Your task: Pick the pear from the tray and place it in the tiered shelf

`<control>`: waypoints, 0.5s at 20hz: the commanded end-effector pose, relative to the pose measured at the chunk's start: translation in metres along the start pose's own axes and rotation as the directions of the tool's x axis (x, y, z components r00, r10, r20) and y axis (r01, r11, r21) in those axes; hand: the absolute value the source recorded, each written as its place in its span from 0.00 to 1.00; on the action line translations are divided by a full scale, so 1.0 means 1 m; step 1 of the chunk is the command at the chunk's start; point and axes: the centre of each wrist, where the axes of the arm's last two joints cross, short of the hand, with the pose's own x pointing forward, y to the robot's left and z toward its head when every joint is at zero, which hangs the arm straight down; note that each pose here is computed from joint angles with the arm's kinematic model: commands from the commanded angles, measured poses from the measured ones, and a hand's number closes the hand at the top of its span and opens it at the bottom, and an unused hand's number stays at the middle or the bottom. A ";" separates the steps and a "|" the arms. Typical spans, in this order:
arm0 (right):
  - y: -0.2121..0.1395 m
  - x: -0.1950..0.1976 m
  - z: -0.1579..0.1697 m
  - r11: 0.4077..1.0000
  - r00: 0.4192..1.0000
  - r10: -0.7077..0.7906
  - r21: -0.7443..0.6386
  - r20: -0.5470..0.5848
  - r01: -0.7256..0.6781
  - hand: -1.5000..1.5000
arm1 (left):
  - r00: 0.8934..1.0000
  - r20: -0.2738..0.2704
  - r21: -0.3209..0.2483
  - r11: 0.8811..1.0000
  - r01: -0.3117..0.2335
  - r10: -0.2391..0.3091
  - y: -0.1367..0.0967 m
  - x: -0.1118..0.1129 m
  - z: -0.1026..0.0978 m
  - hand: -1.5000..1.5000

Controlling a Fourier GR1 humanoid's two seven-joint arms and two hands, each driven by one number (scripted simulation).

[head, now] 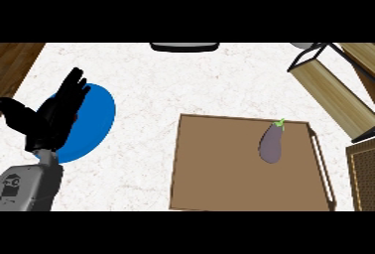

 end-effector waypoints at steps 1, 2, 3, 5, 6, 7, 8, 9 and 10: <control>-0.021 -0.023 -0.018 1.000 1.000 -0.014 -0.006 -0.003 0.014 1.00 | 1.000 0.007 -0.001 1.000 0.000 0.000 -0.018 -0.005 -0.006 0.50; -0.010 -0.026 -0.024 1.000 1.000 0.011 -0.003 -0.013 -0.011 1.00 | 1.000 0.004 -0.005 1.000 -0.006 0.006 -0.014 -0.013 -0.003 0.50; -0.003 -0.030 -0.021 1.000 1.000 0.002 -0.012 -0.017 -0.002 1.00 | 1.000 0.018 -0.005 1.000 -0.001 0.001 -0.006 0.000 0.008 0.50; -0.004 -0.033 -0.028 1.000 1.000 0.017 -0.001 0.005 -0.017 1.00 | 1.000 0.003 -0.010 1.000 0.007 -0.007 -0.005 -0.001 -0.007 0.50; -0.016 -0.053 -0.018 1.000 1.000 0.005 -0.013 0.001 -0.005 1.00 | 1.000 0.007 0.013 1.000 -0.016 0.015 0.002 0.011 -0.006 0.50; -0.016 -0.045 -0.023 1.000 1.000 0.002 -0.010 -0.023 -0.003 1.00 | 1.000 -0.019 -0.003 1.000 -0.006 0.006 -0.002 0.000 -0.004 0.50; -0.014 -0.044 -0.017 1.000 1.000 0.018 0.001 0.004 -0.018 1.00 | 1.000 0.001 0.014 1.000 -0.005 0.005 -0.013 -0.005 0.011 0.50; -0.006 -0.040 -0.026 1.000 1.000 -0.010 -0.003 0.005 0.010 1.00 | 1.000 -0.003 -0.008 1.000 -0.008 0.008 0.000 -0.003 -0.001 0.50; -0.002 -0.048 -0.029 0.995 0.985 0.001 -0.094 -0.172 -0.017 1.00 | 1.000 -0.004 -0.025 1.000 0.003 -0.003 -0.011 -0.005 -0.003 0.50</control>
